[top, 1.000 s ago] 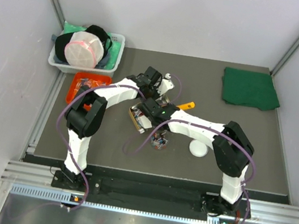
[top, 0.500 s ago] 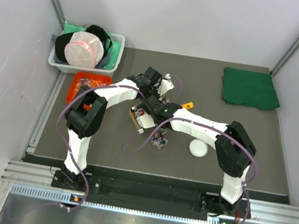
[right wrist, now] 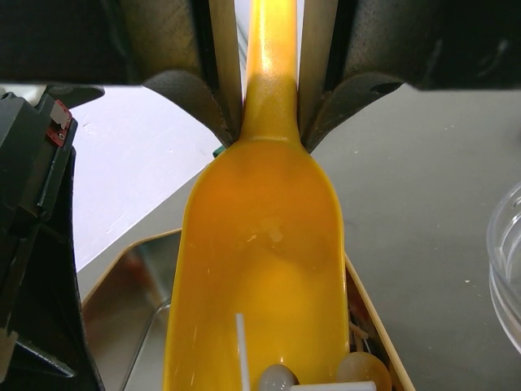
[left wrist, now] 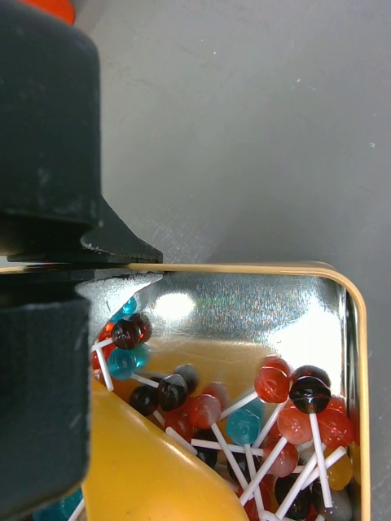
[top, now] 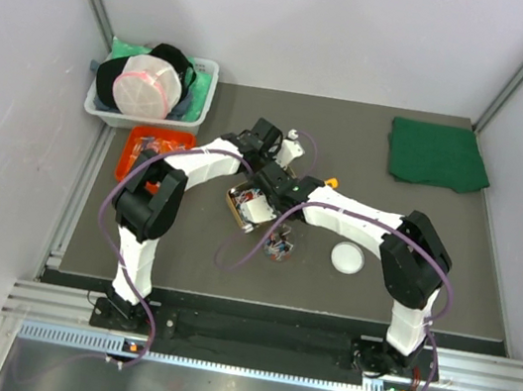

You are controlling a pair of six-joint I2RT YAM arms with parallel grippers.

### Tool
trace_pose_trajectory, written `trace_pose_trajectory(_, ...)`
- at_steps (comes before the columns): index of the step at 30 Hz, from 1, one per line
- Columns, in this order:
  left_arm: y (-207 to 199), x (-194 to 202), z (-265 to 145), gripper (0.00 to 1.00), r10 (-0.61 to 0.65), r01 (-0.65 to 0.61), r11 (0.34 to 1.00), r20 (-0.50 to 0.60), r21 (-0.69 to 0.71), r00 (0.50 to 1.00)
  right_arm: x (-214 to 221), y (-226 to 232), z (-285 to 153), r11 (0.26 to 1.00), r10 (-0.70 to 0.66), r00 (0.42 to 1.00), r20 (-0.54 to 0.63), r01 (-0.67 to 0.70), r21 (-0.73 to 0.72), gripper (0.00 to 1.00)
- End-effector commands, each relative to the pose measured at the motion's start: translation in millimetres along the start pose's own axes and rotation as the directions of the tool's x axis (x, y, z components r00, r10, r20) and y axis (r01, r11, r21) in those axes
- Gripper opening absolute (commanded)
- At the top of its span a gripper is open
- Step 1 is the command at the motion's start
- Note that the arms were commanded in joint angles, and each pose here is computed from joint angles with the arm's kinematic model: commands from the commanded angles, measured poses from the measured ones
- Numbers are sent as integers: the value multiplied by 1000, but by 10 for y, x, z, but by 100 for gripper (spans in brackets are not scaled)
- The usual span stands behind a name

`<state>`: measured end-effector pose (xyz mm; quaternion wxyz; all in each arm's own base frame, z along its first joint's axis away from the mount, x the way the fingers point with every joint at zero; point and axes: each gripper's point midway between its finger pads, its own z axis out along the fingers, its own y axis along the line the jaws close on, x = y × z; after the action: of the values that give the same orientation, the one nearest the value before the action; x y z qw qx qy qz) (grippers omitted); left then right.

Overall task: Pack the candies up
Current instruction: Scoop the fake candies from the storage box.

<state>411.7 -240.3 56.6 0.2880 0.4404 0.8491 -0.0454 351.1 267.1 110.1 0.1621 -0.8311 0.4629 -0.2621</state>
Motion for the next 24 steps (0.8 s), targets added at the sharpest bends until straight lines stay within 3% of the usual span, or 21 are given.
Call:
trace_pose_trajectory(1,76,-471,-320,0,9,-3,999,159,-39,987,-63,-71,-116,1000,-20,998,55,19,16,0)
trace_pose_trajectory(12,66,-441,-298,0,6,0,999,157,-39,988,-184,-46,-56,990,135,988,73,-131,-47,0)
trace_pose_trajectory(21,53,-423,-282,0,2,4,999,157,-39,988,-237,-54,-48,985,175,981,80,-174,-21,0)
trace_pose_trajectory(24,48,-411,-270,0,0,5,999,153,-37,988,-245,-104,-11,990,131,989,64,-134,47,0)
